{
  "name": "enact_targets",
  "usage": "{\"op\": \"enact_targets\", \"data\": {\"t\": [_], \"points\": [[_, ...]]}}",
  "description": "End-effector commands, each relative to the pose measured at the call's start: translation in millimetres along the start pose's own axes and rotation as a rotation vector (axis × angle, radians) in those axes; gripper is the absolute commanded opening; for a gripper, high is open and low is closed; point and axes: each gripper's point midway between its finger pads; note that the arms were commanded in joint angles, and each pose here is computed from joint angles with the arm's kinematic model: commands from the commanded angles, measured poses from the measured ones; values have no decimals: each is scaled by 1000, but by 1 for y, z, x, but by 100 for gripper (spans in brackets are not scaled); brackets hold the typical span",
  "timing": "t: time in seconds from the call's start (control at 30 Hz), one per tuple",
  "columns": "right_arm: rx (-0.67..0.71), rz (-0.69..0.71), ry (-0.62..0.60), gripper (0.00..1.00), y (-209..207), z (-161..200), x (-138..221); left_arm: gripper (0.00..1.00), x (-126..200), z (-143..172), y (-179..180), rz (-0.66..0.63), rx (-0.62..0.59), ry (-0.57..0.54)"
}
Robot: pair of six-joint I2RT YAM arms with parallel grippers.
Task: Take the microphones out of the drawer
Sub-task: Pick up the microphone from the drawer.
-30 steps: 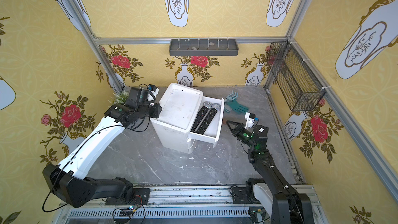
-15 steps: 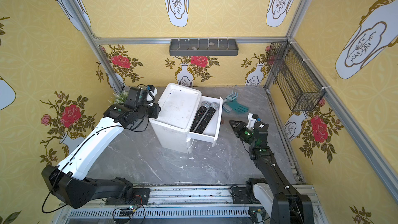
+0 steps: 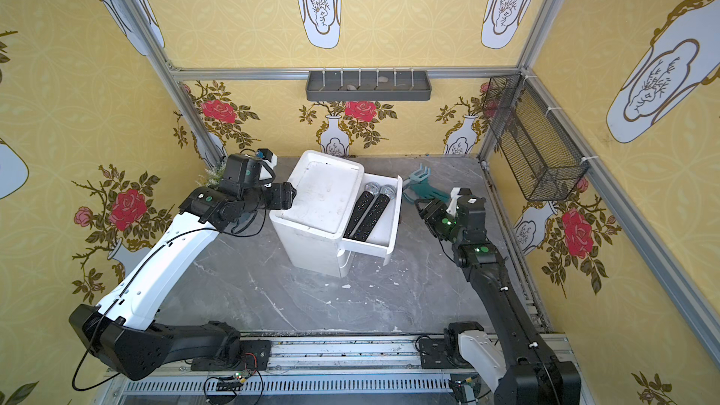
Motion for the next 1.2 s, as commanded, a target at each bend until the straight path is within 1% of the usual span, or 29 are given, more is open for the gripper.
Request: {"op": "enact_targets", "data": {"t": [0.0, 0.03, 0.07, 0.2, 0.33, 0.5, 0.6, 0.7, 0.83, 1.0, 1.17], "points": [[80, 149, 18, 56, 5, 4, -4, 93, 5, -7, -2, 12, 10, -36], [107, 166, 21, 56, 17, 5, -6, 99, 8, -7, -2, 14, 9, -43], [123, 179, 27, 56, 25, 6, -8, 100, 11, -8, -1, 15, 9, -49], [173, 213, 54, 55, 57, 15, -18, 100, 19, -6, 1, 13, 3, -59], [234, 269, 99, 54, 82, 34, -34, 100, 24, 0, 5, 6, -2, -75], [282, 370, 149, 54, 98, 56, -52, 100, 27, 8, 8, 8, -26, -83], [286, 446, 150, 54, 96, 64, -54, 100, 30, 10, 7, 19, -34, -94], [280, 530, 133, 55, 86, 64, -49, 100, 34, 11, 6, 35, -35, -120], [239, 573, 165, 55, 74, 74, -47, 100, 36, 10, 5, 50, -46, -149], [191, 619, 202, 55, 58, 89, -50, 100, 33, 9, 0, 74, -75, -158], [173, 653, 225, 55, 48, 101, -55, 100, 30, 9, -3, 97, -99, -176]]}}
Point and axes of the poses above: each gripper's point midway between its finger pads, its own x axis back along the fingers, its own y axis along the line the jaws close on, z = x × y, and after that the axes turned 2 degrees about x, right-handed
